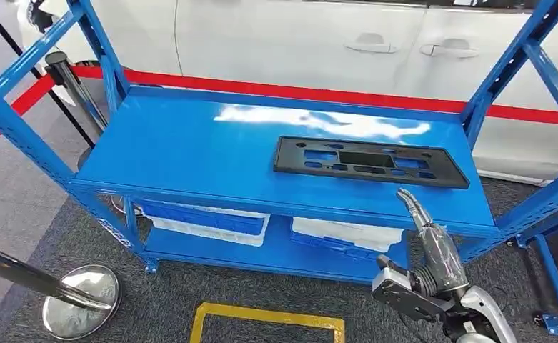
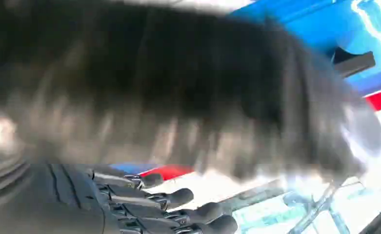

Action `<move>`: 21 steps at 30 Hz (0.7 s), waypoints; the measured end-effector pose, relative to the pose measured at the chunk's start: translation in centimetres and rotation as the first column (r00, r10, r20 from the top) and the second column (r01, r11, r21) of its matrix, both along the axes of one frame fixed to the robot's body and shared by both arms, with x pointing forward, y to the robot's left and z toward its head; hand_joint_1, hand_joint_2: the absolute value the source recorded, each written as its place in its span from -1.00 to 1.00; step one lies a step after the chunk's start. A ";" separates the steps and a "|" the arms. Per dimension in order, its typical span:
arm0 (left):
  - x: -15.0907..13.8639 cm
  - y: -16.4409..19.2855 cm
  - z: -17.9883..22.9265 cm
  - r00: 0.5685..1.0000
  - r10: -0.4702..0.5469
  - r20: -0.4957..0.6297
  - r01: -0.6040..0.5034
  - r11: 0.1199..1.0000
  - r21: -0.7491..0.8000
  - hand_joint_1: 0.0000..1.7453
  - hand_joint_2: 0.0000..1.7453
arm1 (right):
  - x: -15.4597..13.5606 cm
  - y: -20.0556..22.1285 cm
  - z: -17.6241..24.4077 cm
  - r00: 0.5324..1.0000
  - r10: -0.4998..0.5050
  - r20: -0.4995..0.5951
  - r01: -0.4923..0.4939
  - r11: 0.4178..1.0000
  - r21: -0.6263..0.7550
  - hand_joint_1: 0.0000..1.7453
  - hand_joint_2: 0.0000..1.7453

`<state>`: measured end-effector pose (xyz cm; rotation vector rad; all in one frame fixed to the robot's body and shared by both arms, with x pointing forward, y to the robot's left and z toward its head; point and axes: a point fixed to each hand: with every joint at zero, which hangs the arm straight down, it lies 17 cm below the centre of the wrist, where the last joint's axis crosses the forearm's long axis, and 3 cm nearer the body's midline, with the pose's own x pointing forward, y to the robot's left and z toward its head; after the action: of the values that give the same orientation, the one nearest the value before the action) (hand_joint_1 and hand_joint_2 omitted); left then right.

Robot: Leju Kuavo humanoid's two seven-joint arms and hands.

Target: Take the parts from the cabinet and place them on the table.

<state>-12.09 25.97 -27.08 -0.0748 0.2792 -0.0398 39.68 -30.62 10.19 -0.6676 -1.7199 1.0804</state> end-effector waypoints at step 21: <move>-1.7 2.0 0.2 0.999 -0.037 -0.026 0.038 0.999 0.033 -1.00 -1.00 | 0.6 1.9 1.0 0.996 0.036 0.081 -0.031 0.998 -0.063 -1.00 1.00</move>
<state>-13.83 27.95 -26.91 -0.0364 0.3070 -0.0714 40.26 -28.74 11.20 -0.7337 -1.7795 1.1474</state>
